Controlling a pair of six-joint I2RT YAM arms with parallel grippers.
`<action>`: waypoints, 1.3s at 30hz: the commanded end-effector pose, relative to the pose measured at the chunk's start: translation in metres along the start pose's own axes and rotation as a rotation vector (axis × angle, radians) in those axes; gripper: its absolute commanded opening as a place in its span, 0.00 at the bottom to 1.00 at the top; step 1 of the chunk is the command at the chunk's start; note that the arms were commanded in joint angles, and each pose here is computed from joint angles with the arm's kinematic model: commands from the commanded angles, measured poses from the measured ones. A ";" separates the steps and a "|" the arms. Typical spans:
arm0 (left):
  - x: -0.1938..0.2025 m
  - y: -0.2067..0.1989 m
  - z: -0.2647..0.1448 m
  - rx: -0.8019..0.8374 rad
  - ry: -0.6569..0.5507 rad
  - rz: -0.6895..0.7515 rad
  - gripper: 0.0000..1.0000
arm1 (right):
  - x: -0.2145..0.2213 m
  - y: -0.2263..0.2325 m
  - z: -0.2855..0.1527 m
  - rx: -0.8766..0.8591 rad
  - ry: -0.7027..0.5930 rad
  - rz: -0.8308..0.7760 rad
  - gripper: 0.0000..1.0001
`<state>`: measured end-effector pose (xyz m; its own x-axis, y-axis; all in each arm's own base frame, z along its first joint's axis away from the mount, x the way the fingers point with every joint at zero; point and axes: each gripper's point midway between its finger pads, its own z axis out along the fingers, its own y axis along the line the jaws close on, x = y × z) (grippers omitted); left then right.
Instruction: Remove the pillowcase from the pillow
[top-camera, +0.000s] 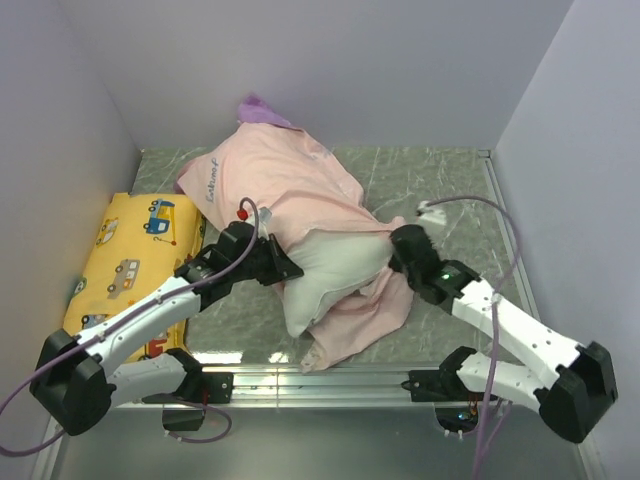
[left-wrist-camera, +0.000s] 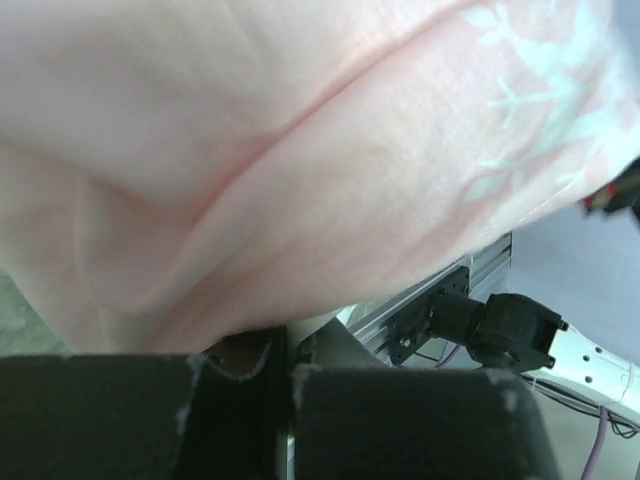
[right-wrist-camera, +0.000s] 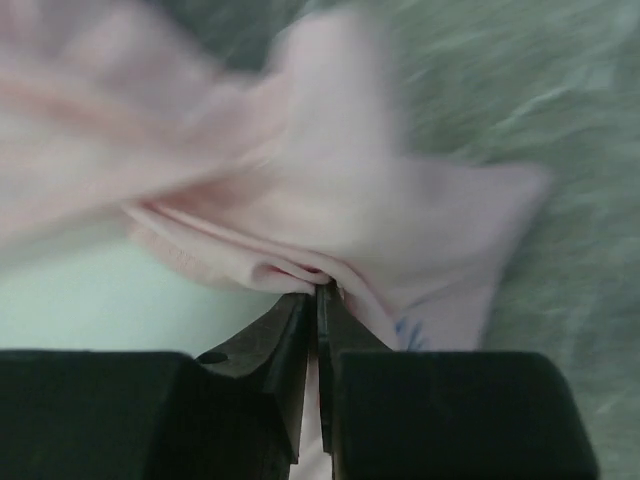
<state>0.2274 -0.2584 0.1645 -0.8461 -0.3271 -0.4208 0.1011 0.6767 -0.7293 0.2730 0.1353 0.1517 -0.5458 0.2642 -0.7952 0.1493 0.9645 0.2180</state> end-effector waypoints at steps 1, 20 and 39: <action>-0.009 -0.006 -0.024 -0.003 -0.045 0.012 0.00 | -0.034 -0.056 0.006 0.131 -0.104 0.080 0.11; -0.008 -0.062 -0.074 0.205 -0.022 0.103 0.00 | -0.042 0.055 0.105 -0.467 0.147 0.147 0.12; -0.025 -0.168 -0.138 0.538 0.008 0.168 0.00 | -0.174 0.113 0.132 -0.475 0.025 0.143 0.15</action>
<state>0.1980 -0.2506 0.3153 -0.7774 -0.2956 -0.5553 0.3465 0.5355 -0.7702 0.4738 0.1985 0.2342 -0.6006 0.3853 -0.7006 -0.1576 0.8020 0.5761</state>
